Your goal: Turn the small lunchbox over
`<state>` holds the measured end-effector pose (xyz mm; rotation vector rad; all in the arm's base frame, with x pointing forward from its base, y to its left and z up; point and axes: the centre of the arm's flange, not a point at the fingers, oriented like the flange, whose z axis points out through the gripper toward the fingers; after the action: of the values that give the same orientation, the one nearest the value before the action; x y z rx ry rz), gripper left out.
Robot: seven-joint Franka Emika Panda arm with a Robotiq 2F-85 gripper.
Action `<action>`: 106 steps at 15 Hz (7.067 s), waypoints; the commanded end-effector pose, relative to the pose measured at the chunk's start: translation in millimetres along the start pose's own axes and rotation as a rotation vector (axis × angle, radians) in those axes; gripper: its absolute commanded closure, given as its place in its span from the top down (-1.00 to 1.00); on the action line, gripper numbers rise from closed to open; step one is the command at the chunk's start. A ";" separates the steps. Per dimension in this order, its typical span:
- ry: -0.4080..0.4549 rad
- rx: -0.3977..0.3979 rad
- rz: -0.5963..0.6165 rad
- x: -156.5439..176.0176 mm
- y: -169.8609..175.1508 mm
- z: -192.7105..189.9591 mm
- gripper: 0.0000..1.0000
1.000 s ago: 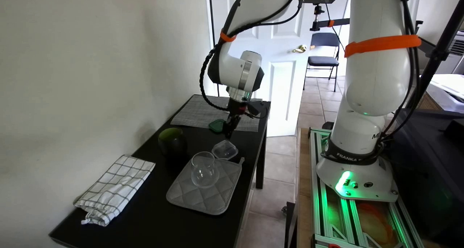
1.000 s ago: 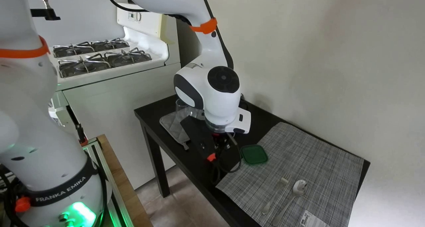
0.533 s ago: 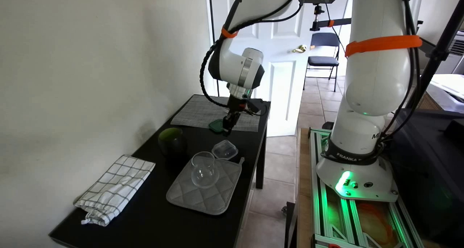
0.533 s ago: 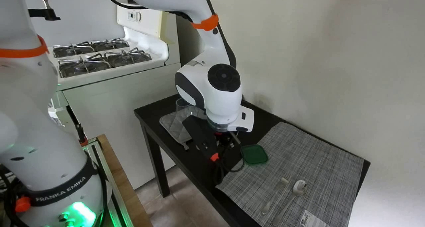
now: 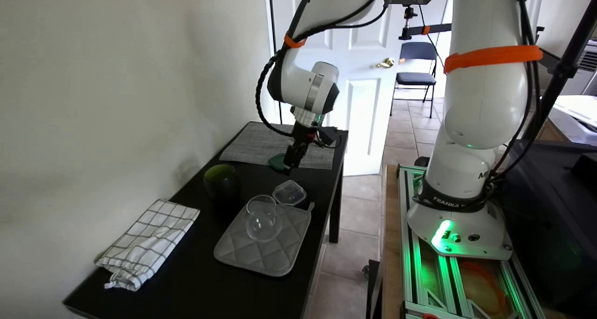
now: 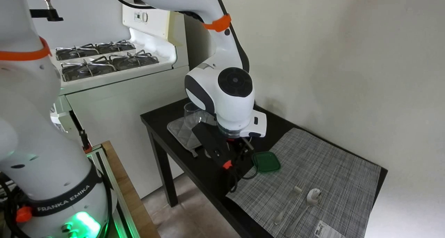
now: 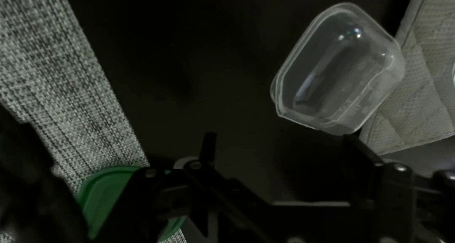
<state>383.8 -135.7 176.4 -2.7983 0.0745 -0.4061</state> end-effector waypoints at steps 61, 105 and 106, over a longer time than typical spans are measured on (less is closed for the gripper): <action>-0.411 0.061 -0.064 -40.2 -31.9 -14.7 1.00; -0.184 -0.090 0.454 -3.4 -27.9 6.5 1.00; -0.192 -0.086 0.475 1.3 -25.9 6.7 1.00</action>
<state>372.7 -101.0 173.3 -2.8150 0.6131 -0.0716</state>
